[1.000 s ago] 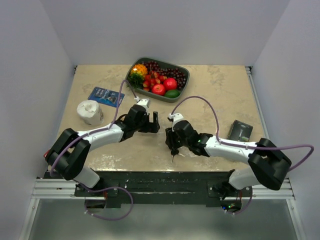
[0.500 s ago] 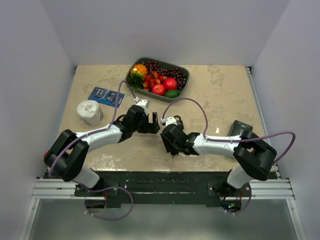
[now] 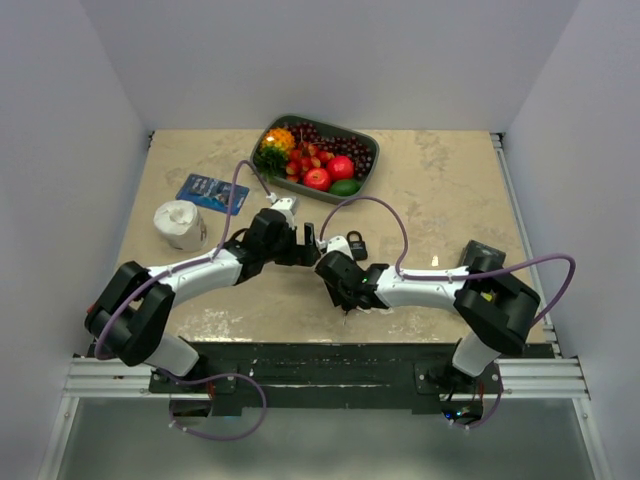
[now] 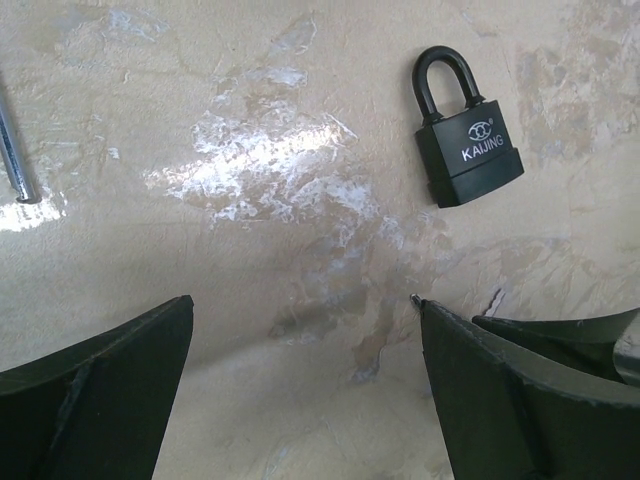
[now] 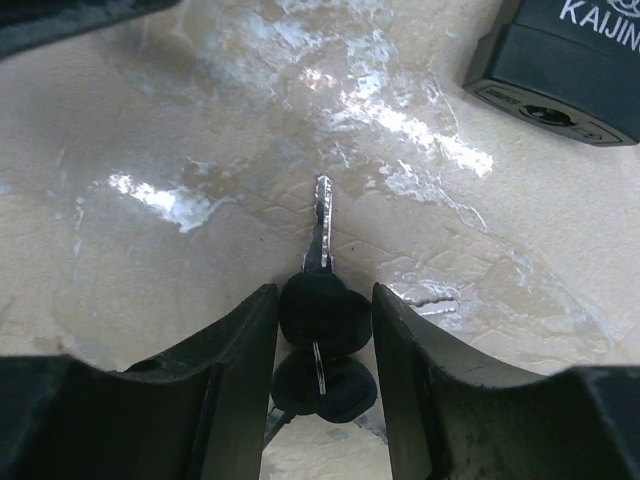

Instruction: Unlock with the key

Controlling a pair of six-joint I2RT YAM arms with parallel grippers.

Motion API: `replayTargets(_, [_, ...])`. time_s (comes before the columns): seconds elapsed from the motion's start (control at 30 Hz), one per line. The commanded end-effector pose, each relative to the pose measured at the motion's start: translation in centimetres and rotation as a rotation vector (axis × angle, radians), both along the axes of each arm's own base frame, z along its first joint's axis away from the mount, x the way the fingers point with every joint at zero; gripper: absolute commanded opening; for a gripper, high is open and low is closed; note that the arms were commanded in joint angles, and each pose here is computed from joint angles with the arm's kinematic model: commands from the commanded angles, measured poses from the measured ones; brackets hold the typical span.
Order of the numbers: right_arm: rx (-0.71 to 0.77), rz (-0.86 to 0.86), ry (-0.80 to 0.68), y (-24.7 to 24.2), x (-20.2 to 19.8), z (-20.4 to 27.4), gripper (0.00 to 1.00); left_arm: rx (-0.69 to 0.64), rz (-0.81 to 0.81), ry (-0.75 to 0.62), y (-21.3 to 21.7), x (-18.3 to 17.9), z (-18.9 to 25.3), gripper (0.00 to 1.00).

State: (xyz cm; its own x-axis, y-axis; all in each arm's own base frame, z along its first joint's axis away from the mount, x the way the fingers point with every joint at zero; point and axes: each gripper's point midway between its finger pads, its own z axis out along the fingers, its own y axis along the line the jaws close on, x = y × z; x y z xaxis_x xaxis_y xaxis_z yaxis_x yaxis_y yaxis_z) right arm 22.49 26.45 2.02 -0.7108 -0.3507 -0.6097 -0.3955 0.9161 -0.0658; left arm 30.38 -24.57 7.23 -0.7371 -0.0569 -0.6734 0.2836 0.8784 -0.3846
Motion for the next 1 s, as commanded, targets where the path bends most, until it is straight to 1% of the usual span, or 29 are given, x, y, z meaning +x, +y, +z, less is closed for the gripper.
replayTargets(0.0, [-0.009, -0.056, -0.029, -0.2, 0.6, 1.0, 0.45, -0.055, -0.011, -0.07, -0.5, 1.0, 2.5, 1.0])
replayTargets(0.1, [0.005, -0.044, -0.025, 0.0, 0.4, 0.9, 0.42, -0.063, -0.014, -0.074, -0.6, 0.9, 2.8, 1.0])
replayTargets(0.2, [0.028, -0.03, -0.019, 0.5, 0.4, 0.8, 0.35, -0.08, -0.019, -0.073, -0.8, 0.9, 3.2, 1.0])
replayTargets(0.23, [0.03, -0.029, -0.019, 0.6, 0.3, 0.7, 0.29, -0.087, -0.026, -0.072, -1.0, 0.9, 3.3, 1.0])
replayTargets(0.3, [0.042, -0.033, -0.025, 0.7, 0.5, 1.0, 0.22, -0.105, -0.028, -0.067, -1.2, 0.8, 3.5, 0.99])
replayTargets(0.33, [0.046, -0.033, -0.028, 0.8, 0.5, 1.1, 0.16, -0.121, -0.038, -0.059, -1.5, 0.6, 3.6, 0.99])
replayTargets(0.43, [0.068, -0.039, -0.053, 0.8, 0.8, 2.1, 0.06, -0.176, -0.054, -0.042, -2.3, 0.1, 3.8, 0.99])
replayTargets(0.5, [0.077, -0.054, -0.075, 0.6, 1.0, 2.8, 0.04, -0.21, -0.055, -0.028, -2.7, 0.0, 3.8, 0.99])
replayTargets(0.63, [0.147, -0.075, -0.135, 0.6, 1.5, 5.1, 0.01, -0.297, -0.088, 0.007, -4.1, -0.7, 4.2, 0.99])
replayTargets(0.8, [0.2, -0.092, -0.188, 0.2, 1.7, 6.3, 0.0, -0.4, -0.099, 0.04, -5.5, -0.7, 4.9, 0.99])
replayTargets(0.87, [0.223, -0.102, -0.213, -0.1, 1.8, 7.0, 0.0, -0.431, -0.107, 0.077, -6.1, -1.0, 4.5, 0.99])
replayTargets(0.97, [0.257, -0.116, -0.249, -0.4, 1.9, 8.1, 0.0, -0.497, -0.13, 0.101, -7.1, -1.1, 4.7, 0.97])
